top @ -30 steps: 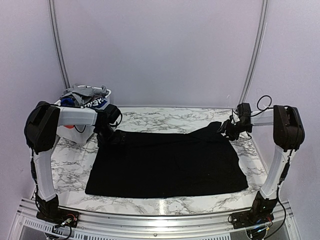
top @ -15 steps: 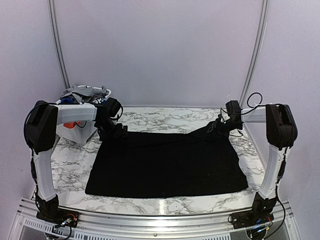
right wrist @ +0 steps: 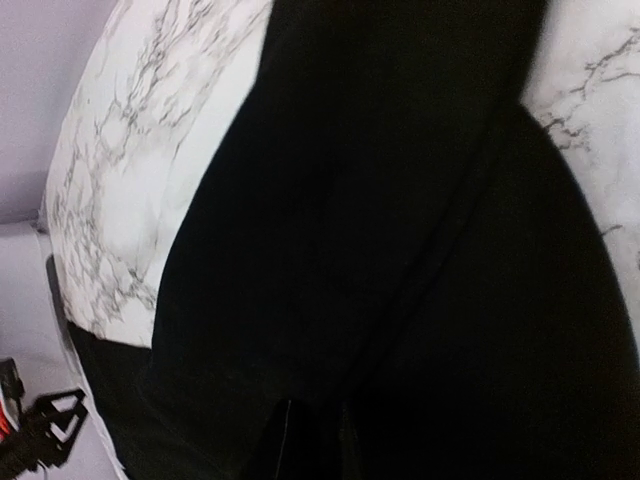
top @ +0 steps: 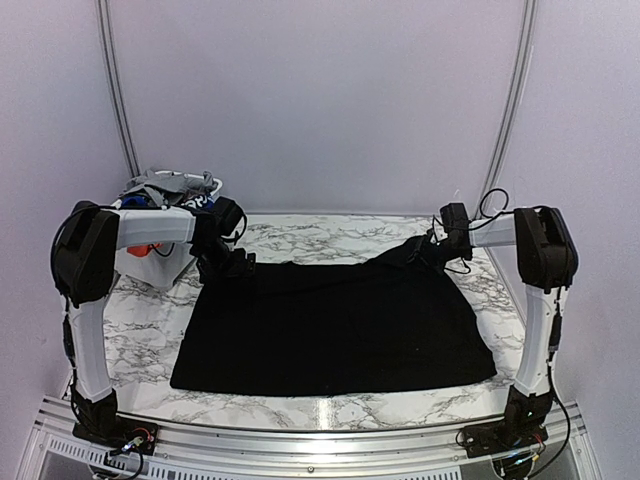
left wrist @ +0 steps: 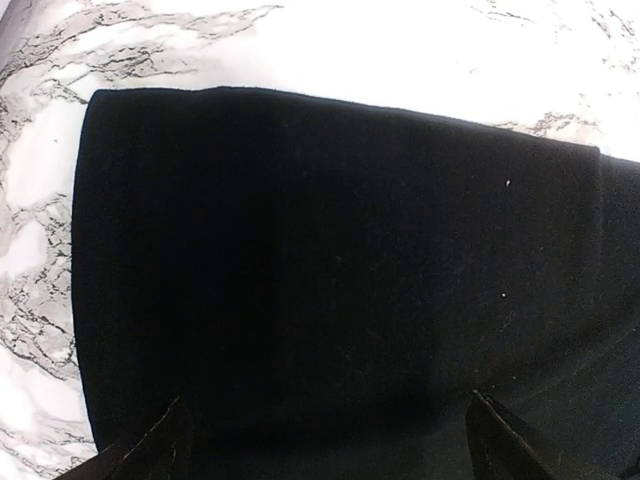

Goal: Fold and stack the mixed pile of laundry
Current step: Adjust the 1/3-folded T-shirt at the center of the board.

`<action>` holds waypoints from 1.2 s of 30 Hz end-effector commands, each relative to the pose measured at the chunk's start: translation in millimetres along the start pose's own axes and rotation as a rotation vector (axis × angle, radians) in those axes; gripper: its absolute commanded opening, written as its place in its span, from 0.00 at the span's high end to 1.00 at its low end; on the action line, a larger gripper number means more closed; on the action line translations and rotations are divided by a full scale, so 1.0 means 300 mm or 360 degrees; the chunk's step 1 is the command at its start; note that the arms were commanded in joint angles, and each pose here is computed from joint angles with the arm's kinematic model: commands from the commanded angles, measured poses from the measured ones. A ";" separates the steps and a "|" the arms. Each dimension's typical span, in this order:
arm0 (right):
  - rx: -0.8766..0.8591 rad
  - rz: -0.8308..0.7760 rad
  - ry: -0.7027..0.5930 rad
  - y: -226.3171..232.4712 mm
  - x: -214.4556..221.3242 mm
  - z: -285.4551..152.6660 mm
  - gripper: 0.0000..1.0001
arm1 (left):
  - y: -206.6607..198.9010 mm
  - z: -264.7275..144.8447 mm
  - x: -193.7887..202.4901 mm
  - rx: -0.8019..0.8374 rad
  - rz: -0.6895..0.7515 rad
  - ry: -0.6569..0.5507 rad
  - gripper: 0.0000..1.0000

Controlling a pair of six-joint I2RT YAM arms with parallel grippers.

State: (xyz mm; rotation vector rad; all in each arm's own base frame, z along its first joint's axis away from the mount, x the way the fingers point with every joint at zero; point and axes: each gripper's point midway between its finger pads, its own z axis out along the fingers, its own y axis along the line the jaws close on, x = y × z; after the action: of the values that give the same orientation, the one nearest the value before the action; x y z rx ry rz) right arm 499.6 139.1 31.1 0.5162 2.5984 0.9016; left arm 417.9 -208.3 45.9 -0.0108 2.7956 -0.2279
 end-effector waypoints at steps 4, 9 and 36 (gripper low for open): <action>-0.0202 0.0056 -0.0036 0.124 -0.073 0.059 0.94 | 0.016 0.008 -0.016 -0.0021 -0.0009 0.0015 0.01; -0.0238 0.0035 -0.0071 0.170 -0.131 0.070 0.91 | 0.020 0.007 -0.023 -0.0021 -0.0023 0.0010 0.01; -0.0951 -0.0125 -0.0072 0.549 -0.251 0.195 0.78 | 0.021 -0.005 -0.070 -0.0006 -0.0051 -0.0031 0.01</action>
State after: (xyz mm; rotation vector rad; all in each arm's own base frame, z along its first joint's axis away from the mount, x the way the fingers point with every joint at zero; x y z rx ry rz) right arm 622.9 240.9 92.1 0.3485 2.1849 1.4486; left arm 432.0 -203.8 52.1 -0.0419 2.7726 -0.2361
